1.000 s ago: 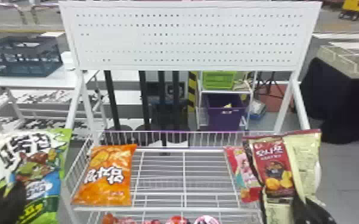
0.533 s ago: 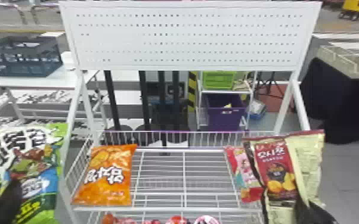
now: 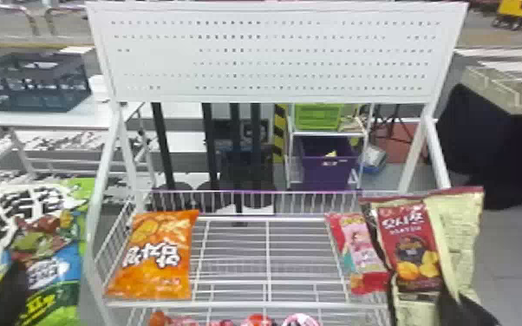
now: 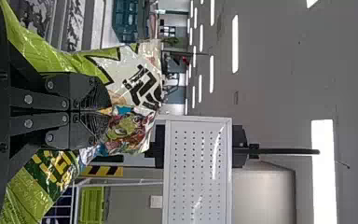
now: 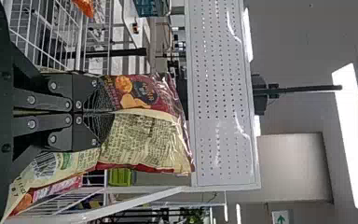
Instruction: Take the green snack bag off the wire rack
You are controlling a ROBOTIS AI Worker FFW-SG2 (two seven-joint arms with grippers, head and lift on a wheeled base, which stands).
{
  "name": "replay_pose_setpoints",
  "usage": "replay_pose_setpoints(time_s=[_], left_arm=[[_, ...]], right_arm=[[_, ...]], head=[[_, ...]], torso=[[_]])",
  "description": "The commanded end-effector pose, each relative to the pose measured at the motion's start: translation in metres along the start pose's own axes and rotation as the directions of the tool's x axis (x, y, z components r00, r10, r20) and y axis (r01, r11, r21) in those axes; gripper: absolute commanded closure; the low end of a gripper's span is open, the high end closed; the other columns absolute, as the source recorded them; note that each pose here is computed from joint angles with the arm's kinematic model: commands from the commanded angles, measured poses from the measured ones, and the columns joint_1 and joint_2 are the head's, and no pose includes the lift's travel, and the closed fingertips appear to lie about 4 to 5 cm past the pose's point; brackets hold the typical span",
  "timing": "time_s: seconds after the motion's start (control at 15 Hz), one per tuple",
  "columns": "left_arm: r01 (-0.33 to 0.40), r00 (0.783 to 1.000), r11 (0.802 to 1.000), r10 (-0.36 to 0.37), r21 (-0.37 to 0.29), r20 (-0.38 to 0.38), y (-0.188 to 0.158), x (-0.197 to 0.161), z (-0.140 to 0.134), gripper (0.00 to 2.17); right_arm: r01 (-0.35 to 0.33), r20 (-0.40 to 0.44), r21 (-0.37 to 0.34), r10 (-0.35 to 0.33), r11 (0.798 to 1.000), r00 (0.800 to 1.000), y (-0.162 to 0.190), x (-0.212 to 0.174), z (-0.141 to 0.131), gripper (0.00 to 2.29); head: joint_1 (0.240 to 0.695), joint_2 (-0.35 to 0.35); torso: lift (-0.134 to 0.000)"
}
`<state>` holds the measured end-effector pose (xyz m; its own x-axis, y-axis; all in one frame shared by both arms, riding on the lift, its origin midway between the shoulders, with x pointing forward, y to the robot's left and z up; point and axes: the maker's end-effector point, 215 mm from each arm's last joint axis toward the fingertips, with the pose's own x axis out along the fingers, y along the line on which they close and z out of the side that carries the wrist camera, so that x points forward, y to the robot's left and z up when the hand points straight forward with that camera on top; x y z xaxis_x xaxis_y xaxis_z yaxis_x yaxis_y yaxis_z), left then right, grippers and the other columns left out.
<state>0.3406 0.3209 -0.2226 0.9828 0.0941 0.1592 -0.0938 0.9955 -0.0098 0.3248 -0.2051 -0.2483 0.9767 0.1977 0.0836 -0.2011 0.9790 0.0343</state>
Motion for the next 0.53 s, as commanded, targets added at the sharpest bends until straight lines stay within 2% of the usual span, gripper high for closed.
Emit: replay_pose_setpoints(time_s=[0.0,0.47], left_arm=[[-0.001,1.0,1.0,0.001,0.003,0.001,-0.0006,-0.0003,-0.0001,1.89],[-0.002,1.0,1.0,0.002,0.003,0.004,-0.0005,0.0012,0.0008,1.88]], right_arm=[[0.001,-0.004,0.0,-0.001,1.0,1.0,-0.0006,-0.0006,-0.0022,2.25],[0.005,0.0,0.0,-0.005,1.0,1.0,-0.0033,0.0001,-0.002,2.25]], head=[[0.499,0.0],[0.499,0.0]], torso=[[0.0],[0.0]])
